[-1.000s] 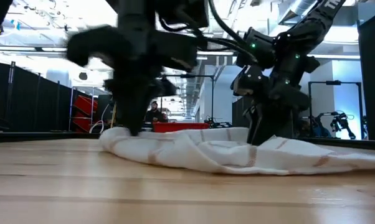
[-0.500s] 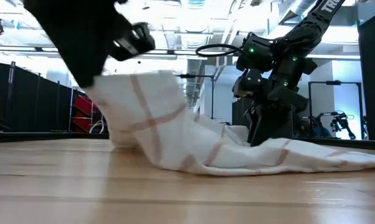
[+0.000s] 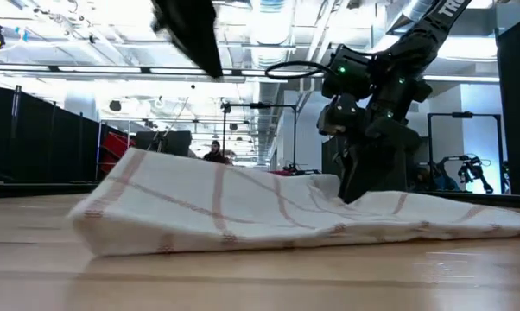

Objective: Roll towel
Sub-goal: Fold the towel

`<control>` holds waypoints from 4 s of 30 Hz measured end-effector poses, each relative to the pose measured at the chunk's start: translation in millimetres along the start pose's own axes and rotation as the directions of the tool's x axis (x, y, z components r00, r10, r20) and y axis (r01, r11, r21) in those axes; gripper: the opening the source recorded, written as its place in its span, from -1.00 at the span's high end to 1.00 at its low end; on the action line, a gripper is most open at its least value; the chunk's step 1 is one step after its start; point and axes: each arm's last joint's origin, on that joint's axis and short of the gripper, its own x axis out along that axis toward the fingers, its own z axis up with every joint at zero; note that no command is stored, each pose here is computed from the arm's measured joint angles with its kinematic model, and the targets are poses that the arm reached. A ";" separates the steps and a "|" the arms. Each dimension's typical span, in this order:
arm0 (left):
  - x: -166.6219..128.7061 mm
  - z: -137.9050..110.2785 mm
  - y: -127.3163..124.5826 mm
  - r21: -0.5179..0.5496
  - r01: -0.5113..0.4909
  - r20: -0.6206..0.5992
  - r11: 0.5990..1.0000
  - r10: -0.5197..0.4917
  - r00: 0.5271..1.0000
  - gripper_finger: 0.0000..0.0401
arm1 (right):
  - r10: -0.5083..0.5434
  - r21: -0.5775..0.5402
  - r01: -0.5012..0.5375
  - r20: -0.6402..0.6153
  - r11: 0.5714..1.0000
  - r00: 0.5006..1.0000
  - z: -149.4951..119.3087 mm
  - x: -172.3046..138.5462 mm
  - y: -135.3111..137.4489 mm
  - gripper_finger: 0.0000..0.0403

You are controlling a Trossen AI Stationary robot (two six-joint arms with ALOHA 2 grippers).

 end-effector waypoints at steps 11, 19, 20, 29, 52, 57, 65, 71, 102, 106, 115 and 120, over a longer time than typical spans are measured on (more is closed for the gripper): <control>98.9 27.5 61.8 0.199 0.207 -0.247 0.958 -0.155 0.956 0.55 | 0.019 0.088 -0.013 -0.070 0.996 0.997 1.5 -4.7 1.0 0.41; 133.4 25.2 48.2 0.361 0.405 -0.294 0.840 -0.309 0.904 0.37 | 0.042 0.097 -0.033 -0.095 0.995 0.995 1.3 -2.7 14.5 0.41; 137.3 24.5 44.9 0.377 0.412 -0.294 0.830 -0.314 0.903 0.37 | 0.043 0.106 -0.033 -0.094 0.994 0.995 1.4 -2.5 15.4 0.41; 170.1 22.4 42.6 0.421 0.436 -0.289 0.796 -0.337 0.896 0.36 | 0.049 0.159 -0.034 -0.093 0.987 0.994 1.4 -1.3 20.0 0.41; 205.5 5.4 206.6 0.247 0.279 -0.338 0.928 -0.188 0.922 0.36 | 0.109 0.062 -0.102 -0.134 0.993 0.985 -2.3 6.1 64.9 0.41; 187.0 6.7 207.6 0.140 0.376 -0.373 0.916 -0.303 0.877 0.36 | 0.104 0.058 -0.097 -0.133 0.994 0.986 -2.5 0.8 65.4 0.41; 123.3 29.7 131.3 0.204 0.521 -0.293 0.829 -0.457 0.840 0.36 | -0.054 -0.003 0.054 0.030 0.999 0.998 25.5 -69.0 51.9 0.41; 136.5 17.3 68.0 0.223 0.563 -0.310 0.796 -0.490 0.815 0.36 | -0.216 0.148 0.211 0.015 0.966 0.976 17.9 -74.0 1.6 0.41; 134.9 -34.7 33.2 0.116 0.565 -0.480 0.817 -0.452 0.752 0.36 | -0.218 0.167 0.266 -0.259 0.949 0.941 -28.8 -65.0 -77.6 0.41; 122.1 -7.1 41.8 0.113 0.562 -0.342 0.819 -0.499 0.796 0.36 | -0.079 0.211 0.097 -0.093 0.973 0.993 -11.3 -83.3 -46.9 0.41; 147.5 14.6 74.0 0.188 0.454 -0.216 0.871 -0.414 0.884 0.36 | 0.065 0.124 -0.046 -0.150 0.991 0.987 -24.2 -48.2 58.1 0.41; 168.5 12.1 85.4 0.166 0.451 -0.232 0.877 -0.410 0.882 0.36 | 0.053 0.147 -0.051 -0.011 0.988 0.999 -9.7 -41.6 76.3 0.41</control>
